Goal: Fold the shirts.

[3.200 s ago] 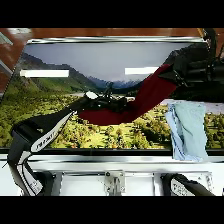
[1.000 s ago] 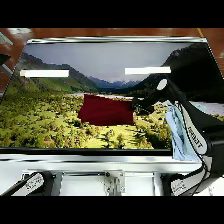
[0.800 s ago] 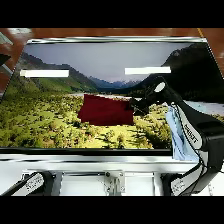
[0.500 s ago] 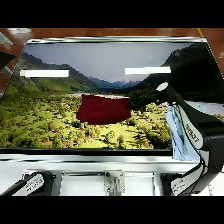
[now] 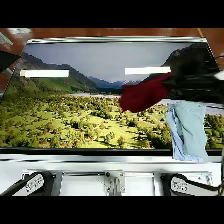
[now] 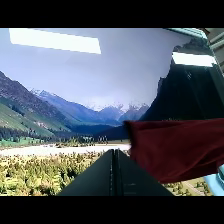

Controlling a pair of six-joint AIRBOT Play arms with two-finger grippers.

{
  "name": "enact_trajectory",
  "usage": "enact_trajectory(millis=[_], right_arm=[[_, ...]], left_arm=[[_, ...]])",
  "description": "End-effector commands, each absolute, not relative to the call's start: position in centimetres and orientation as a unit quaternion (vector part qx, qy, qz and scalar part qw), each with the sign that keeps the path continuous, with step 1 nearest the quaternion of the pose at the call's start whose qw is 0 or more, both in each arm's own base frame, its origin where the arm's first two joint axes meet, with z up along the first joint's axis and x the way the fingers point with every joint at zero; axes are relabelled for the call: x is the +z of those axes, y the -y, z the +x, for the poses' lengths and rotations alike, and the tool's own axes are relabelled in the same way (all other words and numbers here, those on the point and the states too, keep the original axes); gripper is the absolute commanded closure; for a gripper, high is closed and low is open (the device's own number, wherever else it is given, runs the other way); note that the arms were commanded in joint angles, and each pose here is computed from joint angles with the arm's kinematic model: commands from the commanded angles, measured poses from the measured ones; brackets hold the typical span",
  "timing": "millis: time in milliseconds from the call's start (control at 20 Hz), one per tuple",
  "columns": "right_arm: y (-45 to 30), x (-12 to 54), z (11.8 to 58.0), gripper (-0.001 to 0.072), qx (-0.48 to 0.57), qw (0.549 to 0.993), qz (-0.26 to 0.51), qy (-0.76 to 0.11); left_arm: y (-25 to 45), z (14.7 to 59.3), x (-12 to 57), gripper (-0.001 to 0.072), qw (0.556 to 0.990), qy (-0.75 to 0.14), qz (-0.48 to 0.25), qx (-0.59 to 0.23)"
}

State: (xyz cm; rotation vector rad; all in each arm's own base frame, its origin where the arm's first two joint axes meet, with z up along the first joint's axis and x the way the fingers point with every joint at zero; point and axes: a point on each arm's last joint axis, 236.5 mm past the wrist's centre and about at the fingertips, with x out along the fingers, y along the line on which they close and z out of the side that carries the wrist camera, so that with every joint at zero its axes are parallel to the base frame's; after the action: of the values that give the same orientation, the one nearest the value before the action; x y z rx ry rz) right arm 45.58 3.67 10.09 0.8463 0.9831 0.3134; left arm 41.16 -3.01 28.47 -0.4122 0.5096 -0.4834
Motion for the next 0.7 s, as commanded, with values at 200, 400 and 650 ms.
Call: enact_trajectory(millis=[200,400,650], right_arm=[[13.5,15.6,38.5,0.0645,-0.078,0.831,0.410,-0.368],[18.9,16.3,35.7,0.0645,-0.156,0.830,0.420,-0.332],[21.6,17.1,36.2,0.0645,-0.192,0.834,0.431,-0.286]], left_arm=[[3.0,41.1,28.5,0.0666,0.918,-0.248,-0.200,-0.235],[3.1,41.1,28.4,0.0666,0.918,-0.249,-0.200,-0.236],[3.1,41.1,28.4,0.0666,0.918,-0.249,-0.200,-0.235]])
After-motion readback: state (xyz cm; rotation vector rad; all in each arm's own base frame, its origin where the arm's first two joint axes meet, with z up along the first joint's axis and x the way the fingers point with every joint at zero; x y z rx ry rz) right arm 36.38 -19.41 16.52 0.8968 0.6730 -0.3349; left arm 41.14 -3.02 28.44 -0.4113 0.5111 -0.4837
